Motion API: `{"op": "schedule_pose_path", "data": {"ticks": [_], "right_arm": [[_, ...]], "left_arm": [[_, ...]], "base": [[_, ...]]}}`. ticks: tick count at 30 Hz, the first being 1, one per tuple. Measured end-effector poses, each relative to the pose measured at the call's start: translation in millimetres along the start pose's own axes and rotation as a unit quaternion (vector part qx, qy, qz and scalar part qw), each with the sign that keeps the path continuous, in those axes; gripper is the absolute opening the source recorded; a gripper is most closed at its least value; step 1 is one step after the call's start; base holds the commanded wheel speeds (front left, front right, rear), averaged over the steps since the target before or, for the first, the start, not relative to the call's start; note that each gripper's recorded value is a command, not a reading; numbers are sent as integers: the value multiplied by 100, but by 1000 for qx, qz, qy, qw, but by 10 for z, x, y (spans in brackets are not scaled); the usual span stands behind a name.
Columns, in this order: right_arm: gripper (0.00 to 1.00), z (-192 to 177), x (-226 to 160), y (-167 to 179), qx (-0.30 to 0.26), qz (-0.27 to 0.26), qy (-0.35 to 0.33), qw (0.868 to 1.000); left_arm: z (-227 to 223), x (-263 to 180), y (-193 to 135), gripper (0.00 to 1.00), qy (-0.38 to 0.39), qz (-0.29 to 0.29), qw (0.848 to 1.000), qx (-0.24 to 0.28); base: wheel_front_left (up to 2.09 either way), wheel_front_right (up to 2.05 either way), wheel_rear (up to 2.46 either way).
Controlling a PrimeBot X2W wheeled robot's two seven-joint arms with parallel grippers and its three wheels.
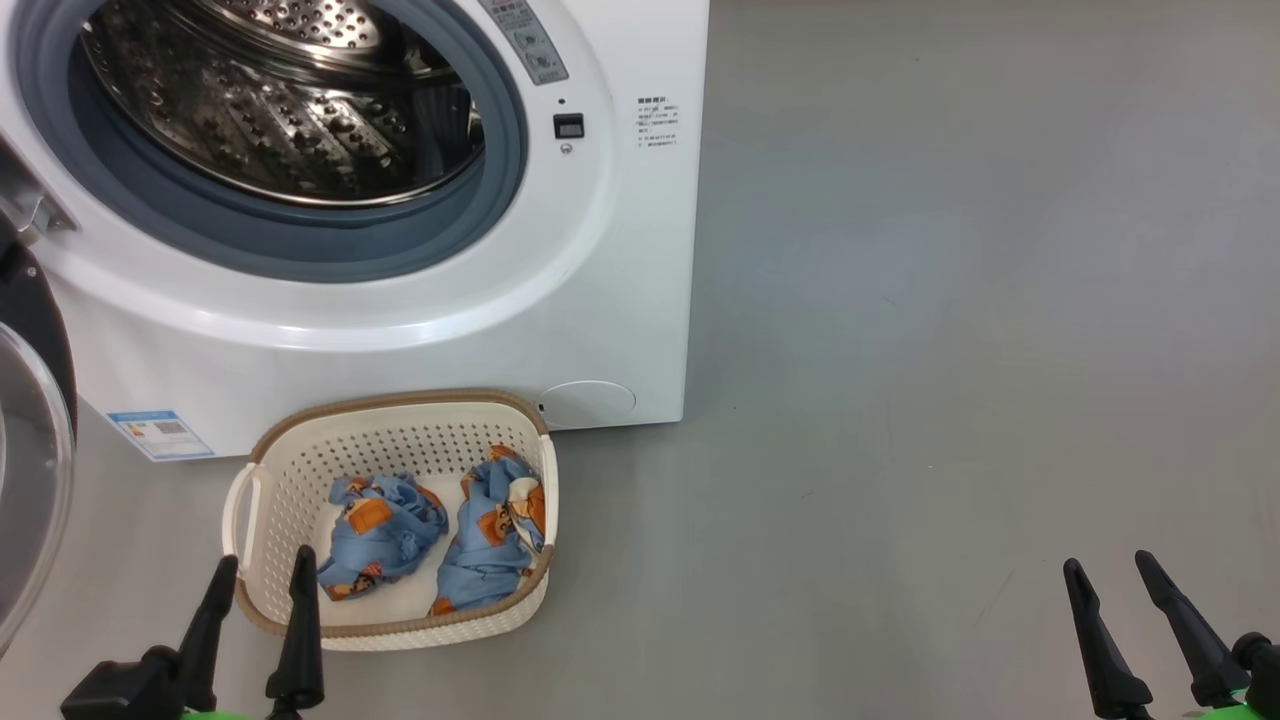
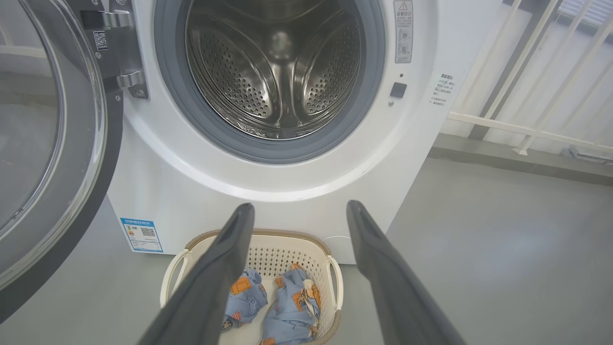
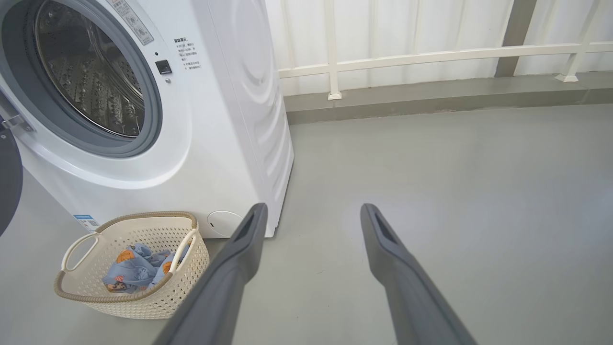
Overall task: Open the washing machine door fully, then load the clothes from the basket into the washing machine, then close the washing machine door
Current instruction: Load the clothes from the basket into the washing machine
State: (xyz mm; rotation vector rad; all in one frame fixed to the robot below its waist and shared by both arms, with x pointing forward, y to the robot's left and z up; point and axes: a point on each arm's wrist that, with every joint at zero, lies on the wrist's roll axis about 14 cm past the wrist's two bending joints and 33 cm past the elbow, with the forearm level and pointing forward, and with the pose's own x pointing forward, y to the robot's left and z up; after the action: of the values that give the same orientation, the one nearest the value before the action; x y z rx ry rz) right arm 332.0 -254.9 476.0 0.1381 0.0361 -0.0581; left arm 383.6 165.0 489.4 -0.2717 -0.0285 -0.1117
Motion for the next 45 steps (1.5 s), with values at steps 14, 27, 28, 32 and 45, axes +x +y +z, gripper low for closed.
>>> {"op": "schedule_pose_path", "data": {"ticks": [14,27,28,32,45], "right_arm": [[100,-34,21,19,1,2,5,1000],[100,-55,100,23,1,2,9,1000],[100,-61,100,21,1,2,9,1000],[100,-86,104,15,1,0,13,1000],[100,-87,220,27,3,-1,12,1000]], "left_arm": [[-50,0,-1,100,7,-1,1000,-15],[-76,101,-7,100,9,-4,1000,-16],[-85,102,-6,100,11,-4,1000,-18],[-128,115,3,100,17,-2,1000,-21],[-210,257,-6,100,25,-5,1000,-14]], "base": [[29,-68,39],[59,-122,62],[64,-136,71],[67,-136,70],[39,-61,22]]}}
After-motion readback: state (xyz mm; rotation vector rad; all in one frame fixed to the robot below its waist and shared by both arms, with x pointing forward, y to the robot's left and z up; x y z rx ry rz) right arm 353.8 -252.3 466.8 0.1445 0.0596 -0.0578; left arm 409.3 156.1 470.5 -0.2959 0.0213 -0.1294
